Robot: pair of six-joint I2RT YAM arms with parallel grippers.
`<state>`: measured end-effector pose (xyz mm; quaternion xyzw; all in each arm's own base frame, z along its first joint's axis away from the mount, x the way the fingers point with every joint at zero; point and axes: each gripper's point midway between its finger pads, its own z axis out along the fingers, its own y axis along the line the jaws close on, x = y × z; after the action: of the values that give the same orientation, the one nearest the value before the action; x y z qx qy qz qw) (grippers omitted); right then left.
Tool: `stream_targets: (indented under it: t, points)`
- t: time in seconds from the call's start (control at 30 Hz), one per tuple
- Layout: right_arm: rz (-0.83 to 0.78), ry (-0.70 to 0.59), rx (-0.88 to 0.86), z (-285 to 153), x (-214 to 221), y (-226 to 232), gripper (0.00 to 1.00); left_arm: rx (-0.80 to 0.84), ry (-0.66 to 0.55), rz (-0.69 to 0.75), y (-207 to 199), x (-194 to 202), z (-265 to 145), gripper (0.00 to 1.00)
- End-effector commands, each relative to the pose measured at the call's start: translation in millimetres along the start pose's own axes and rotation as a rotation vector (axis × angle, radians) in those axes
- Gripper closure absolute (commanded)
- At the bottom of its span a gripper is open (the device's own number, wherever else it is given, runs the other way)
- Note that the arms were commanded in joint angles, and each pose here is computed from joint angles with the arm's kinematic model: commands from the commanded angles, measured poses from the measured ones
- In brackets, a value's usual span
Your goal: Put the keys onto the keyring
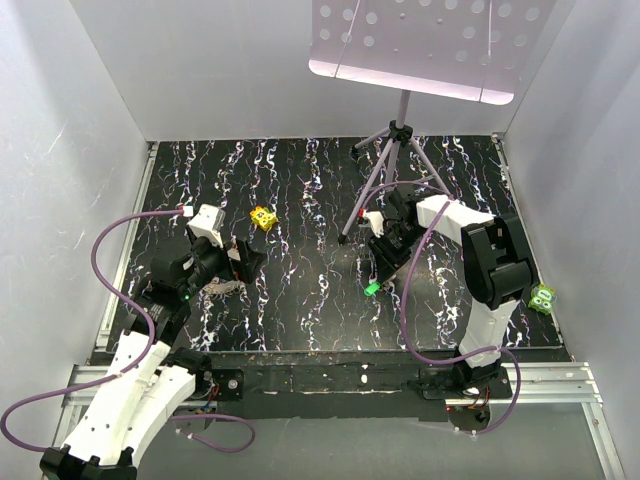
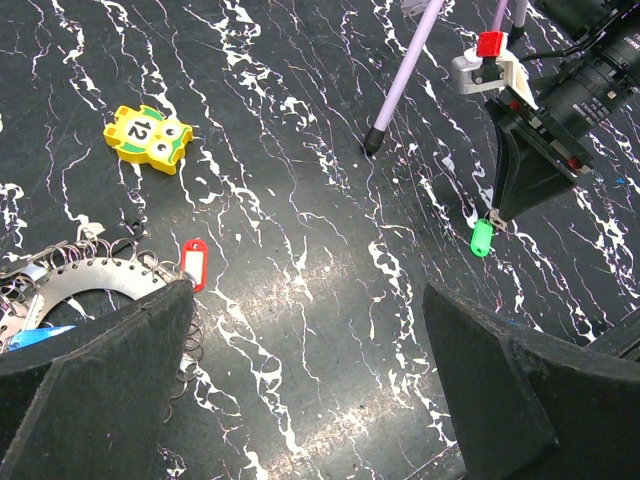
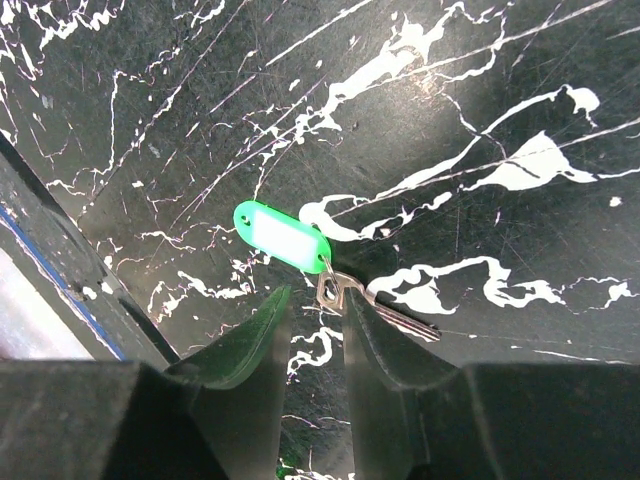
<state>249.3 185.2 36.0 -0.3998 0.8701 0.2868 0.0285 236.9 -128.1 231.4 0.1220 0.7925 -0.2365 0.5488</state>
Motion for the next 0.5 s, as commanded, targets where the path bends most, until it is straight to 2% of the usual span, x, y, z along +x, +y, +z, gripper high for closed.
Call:
stream_targets:
  t: [0.0,0.47]
  points:
    - [-0.021,-0.007,-0.019,-0.9,-9.4,4.7,0.66,0.010,-0.034,0.018,-4.2,-14.5,-2.8,0.00]
    - [-0.033,0.035,-0.031,9.5,-6.1,8.4,0.73,0.011,-0.035,0.019,-4.4,-14.7,-3.1,0.00]
